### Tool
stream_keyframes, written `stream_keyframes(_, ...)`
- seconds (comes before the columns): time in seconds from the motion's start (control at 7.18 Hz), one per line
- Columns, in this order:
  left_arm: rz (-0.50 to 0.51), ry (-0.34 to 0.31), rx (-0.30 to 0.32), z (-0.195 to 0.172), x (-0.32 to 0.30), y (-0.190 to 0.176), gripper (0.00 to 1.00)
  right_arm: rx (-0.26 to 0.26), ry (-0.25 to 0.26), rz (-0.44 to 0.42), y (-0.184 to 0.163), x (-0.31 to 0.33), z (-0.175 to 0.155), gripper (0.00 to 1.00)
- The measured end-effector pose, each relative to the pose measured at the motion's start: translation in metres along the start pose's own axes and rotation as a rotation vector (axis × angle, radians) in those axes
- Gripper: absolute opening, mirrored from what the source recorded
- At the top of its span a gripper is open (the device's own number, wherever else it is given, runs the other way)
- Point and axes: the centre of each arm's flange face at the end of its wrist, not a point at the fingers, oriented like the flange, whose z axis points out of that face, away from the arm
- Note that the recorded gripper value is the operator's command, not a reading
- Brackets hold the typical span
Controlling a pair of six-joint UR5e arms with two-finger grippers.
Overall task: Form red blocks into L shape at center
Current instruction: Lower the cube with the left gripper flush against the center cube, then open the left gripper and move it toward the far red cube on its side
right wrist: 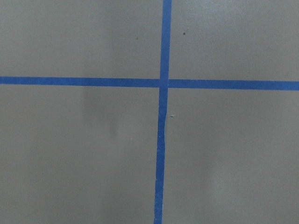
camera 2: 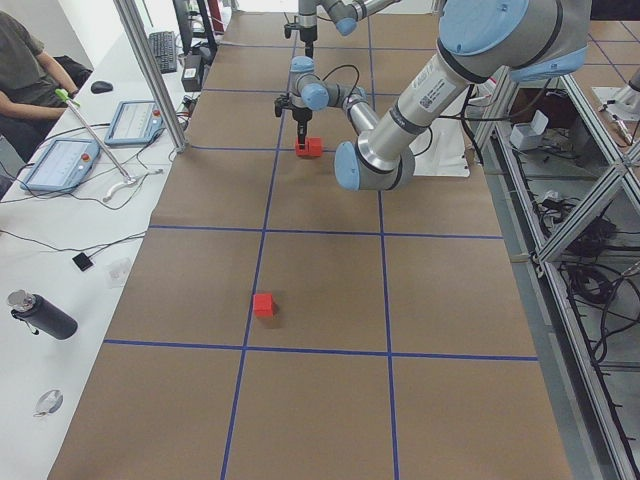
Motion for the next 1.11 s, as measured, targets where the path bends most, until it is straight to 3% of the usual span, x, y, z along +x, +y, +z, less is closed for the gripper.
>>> stream_keyframes(0.28,0.001,0.002,0.001,0.001,0.000,0.001,0.98,0.000,0.000,0.000,0.000,0.000,0.000,1.00)
stream_keyframes(0.7,0.003,0.006,0.001,-0.003,0.002,0.003,0.99,0.001,-0.002,-0.001,0.000,-0.001,-0.001,1.00)
stream_keyframes(1.11,0.004,0.069,-0.016,-0.043,-0.031,0.001,0.99,0.003,-0.004,-0.003,0.000,-0.002,-0.002,1.00)
